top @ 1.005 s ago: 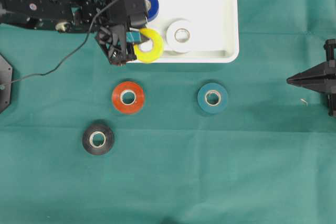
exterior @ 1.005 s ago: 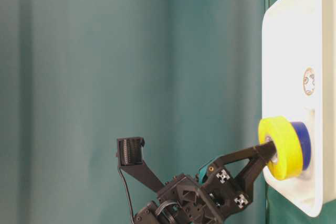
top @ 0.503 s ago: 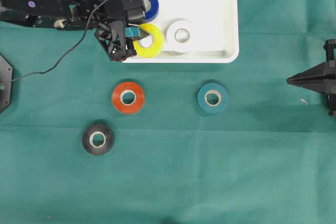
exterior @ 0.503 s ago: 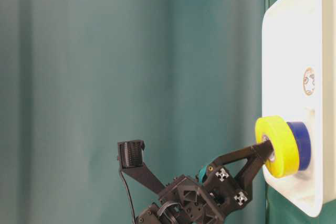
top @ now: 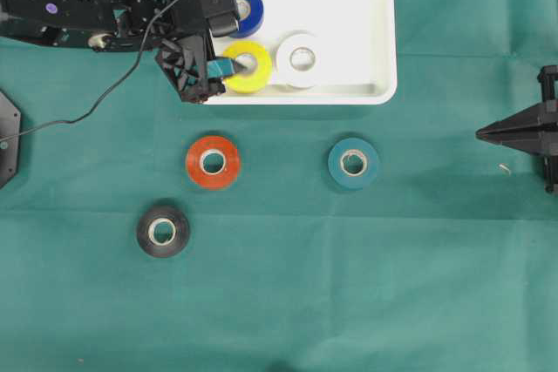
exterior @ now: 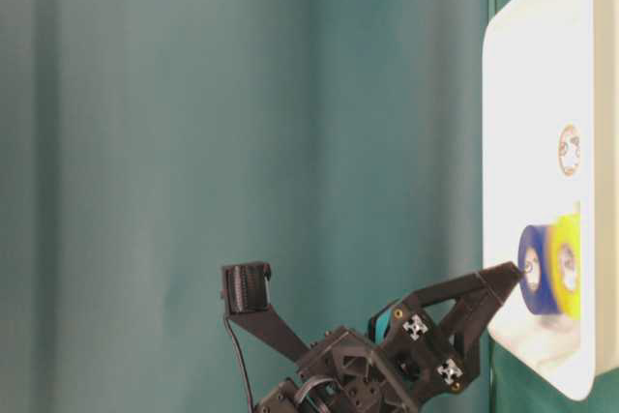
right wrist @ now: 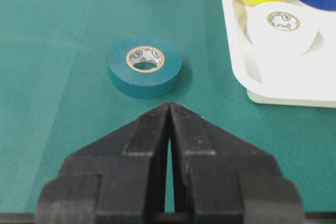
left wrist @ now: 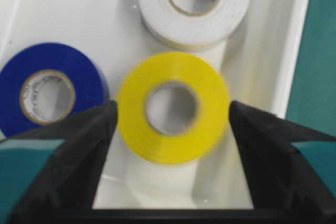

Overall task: Put the tape into the white case with the left arm.
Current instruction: 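Release the yellow roll and withdraw the left gripper toward the orange roll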

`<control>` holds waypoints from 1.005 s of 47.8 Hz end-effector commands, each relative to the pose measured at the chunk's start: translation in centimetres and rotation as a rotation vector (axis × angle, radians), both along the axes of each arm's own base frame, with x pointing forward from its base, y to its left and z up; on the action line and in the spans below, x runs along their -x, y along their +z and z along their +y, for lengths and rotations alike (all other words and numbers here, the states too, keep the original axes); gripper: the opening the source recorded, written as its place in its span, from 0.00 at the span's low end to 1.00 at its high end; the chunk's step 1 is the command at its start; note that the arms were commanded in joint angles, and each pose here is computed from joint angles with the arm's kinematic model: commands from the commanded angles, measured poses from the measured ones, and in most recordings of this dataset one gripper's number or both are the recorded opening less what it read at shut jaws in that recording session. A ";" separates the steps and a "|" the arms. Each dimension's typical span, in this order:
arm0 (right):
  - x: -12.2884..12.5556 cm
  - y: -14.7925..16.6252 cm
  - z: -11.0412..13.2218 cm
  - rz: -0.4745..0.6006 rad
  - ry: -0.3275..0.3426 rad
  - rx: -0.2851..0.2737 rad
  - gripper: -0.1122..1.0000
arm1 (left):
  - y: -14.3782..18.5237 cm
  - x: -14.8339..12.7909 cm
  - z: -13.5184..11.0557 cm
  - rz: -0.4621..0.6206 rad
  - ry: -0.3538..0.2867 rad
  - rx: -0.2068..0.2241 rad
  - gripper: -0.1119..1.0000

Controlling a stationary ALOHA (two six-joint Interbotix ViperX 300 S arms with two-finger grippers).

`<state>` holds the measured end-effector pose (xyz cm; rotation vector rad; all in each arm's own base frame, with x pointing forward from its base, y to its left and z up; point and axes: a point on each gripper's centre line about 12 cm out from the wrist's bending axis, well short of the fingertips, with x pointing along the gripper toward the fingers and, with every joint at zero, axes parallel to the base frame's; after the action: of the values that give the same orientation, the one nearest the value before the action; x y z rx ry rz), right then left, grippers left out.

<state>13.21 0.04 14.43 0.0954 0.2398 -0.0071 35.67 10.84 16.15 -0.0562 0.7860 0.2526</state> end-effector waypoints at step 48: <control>-0.2 0.4 0.0 -0.011 0.000 0.001 0.02 | 5.3 4.8 -11.3 -0.284 -0.305 -0.039 0.75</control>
<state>13.21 0.04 14.43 0.0954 0.2398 -0.0071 31.18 0.10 20.26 0.0561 0.5583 -0.0127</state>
